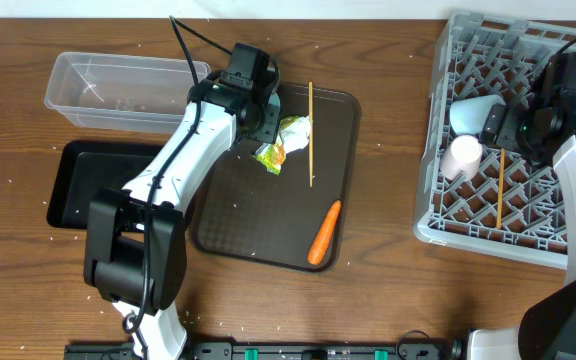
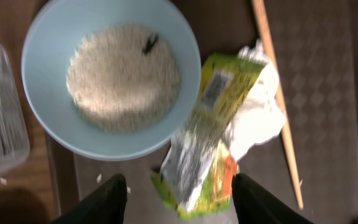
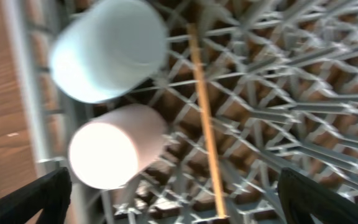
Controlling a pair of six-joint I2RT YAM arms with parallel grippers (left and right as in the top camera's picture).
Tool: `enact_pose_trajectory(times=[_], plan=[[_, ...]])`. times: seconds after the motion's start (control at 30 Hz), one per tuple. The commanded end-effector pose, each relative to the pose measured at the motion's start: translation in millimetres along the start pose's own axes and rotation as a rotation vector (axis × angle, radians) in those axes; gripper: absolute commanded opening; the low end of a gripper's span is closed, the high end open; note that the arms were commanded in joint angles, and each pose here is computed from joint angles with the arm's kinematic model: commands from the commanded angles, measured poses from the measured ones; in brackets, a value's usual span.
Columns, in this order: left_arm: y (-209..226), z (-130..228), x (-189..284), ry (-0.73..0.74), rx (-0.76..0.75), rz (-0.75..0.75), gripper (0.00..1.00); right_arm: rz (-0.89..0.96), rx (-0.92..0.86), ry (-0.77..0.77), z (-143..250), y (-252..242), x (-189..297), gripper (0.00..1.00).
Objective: Sort waste into correct bins and load items into the dishwasher rack
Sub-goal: 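Move the right gripper back and grasp the second wooden chopstick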
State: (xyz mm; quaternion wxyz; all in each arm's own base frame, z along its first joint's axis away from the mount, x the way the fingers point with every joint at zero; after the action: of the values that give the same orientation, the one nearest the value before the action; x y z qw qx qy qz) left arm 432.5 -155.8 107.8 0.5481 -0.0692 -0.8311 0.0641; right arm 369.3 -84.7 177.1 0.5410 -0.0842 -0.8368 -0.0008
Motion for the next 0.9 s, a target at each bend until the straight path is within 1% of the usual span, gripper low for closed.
enact_pose_trajectory(times=[0.0, 0.07, 0.13, 0.2, 0.33, 0.4, 0.5, 0.6, 0.8, 0.87], plan=[[0, -7, -4, -0.022, -0.013, 0.002, 0.56, -0.172, 0.042, -0.029, -5, 33, 1, 0.91], [-1, -9, -8, -0.03, -0.013, 0.005, 0.56, -0.289, 0.107, -0.076, -14, 60, 6, 0.82], [-1, -11, -9, -0.035, -0.013, 0.005, 0.56, -0.368, 0.153, -0.123, -23, 86, 12, 0.78], [-1, -11, -9, -0.039, -0.012, 0.007, 0.56, -0.417, 0.197, -0.185, -35, 115, 20, 0.77], [-1, -9, -9, -0.029, -0.012, 0.004, 0.56, -0.456, 0.236, -0.313, -59, 175, 32, 0.79], [1, -5, -9, -0.011, -0.011, -0.003, 0.56, -0.453, 0.232, -0.358, -68, 205, 28, 0.76], [6, 1, -9, 0.015, -0.006, -0.022, 0.55, -0.459, 0.2, -0.393, -75, 247, 12, 0.75], [11, 7, -8, 0.043, 0.001, -0.033, 0.55, -0.48, 0.165, -0.399, -76, 282, -15, 0.73], [29, 18, -6, 0.102, 0.033, -0.065, 0.55, -0.574, 0.034, -0.317, -63, 325, -86, 0.73], [33, 18, -6, 0.104, 0.041, -0.068, 0.55, -0.624, -0.007, -0.297, -60, 336, -102, 0.71]])
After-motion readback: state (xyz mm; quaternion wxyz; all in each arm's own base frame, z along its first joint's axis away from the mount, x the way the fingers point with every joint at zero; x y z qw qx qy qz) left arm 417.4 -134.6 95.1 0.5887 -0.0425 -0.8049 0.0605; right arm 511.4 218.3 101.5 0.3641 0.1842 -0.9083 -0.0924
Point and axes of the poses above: each gripper's point midway between its finger pads, its own x axis back along the fingers, its own y axis along the line the jaws close on, z = x × y, the point moved 1 cm from there along x, back along the fingers, and after that the axes turned 15 degrees about x, right-handed, at the moved point
